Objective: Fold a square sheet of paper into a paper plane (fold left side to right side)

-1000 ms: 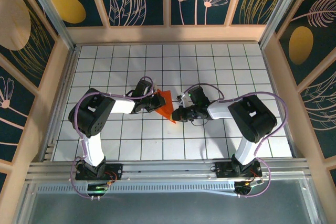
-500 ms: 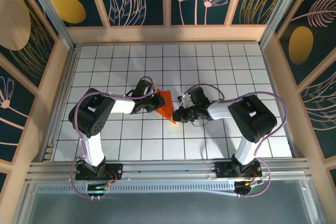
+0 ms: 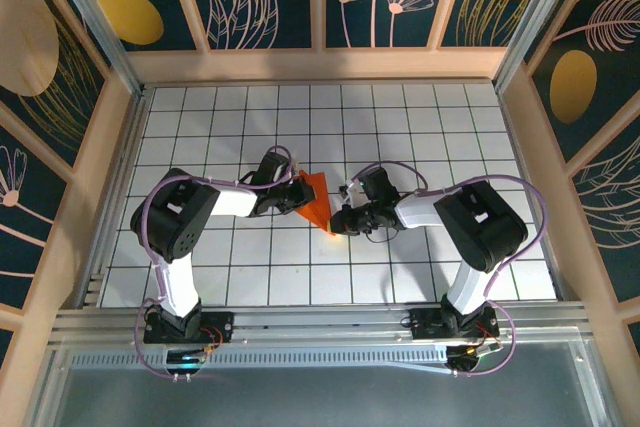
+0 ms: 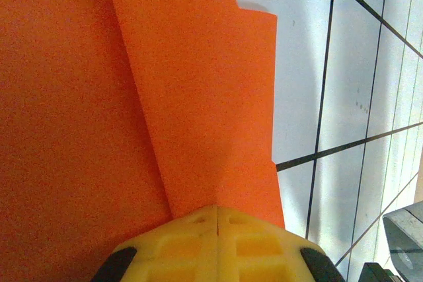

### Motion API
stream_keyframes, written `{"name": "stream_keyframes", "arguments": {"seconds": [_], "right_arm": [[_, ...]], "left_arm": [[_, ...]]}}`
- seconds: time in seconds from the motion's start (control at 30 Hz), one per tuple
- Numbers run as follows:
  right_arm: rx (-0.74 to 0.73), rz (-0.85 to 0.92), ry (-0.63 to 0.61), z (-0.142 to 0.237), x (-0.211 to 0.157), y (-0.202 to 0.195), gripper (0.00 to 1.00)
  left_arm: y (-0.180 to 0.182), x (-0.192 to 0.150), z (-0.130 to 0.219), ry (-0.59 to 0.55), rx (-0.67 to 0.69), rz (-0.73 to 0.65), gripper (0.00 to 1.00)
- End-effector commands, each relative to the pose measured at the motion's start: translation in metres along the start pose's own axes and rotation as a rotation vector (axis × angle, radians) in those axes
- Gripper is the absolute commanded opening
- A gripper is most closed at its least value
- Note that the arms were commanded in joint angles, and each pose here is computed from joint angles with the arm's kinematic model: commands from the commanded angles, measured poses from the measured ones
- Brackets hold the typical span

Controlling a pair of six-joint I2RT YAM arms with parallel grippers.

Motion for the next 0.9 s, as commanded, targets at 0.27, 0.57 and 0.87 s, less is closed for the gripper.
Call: {"name": "stream_keyframes", "arguments": {"seconds": [0.27, 0.57, 0.87], "right_arm": [[0.038, 0.067, -0.068, 0.015, 0.015, 0.02, 0.0], [0.047, 0.103, -0.09, 0.007, 0.035, 0.02, 0.0], [0.049, 0.094, -0.074, -0.003, 0.038, 0.012, 0.0]], "left_arm": [[0.037, -0.007, -0.007, -0.002, 0.147, 0.031, 0.0], [0.035, -0.007, -0.006, -0.002, 0.141, 0.03, 0.0], [0.034, -0.007, -0.006, -0.003, 0.139, 0.029, 0.0]]}}
Point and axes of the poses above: each hand's point on the last joint's axis, 136 mm out from that joint toward the fingers, its own z axis back along the fingers, its own y axis along the line the jaws close on, x = y × z, the point moved 6 cm from there along z, back along the fingers, and after that the axes turned 7 degrees about z, right-handed, at the moved point
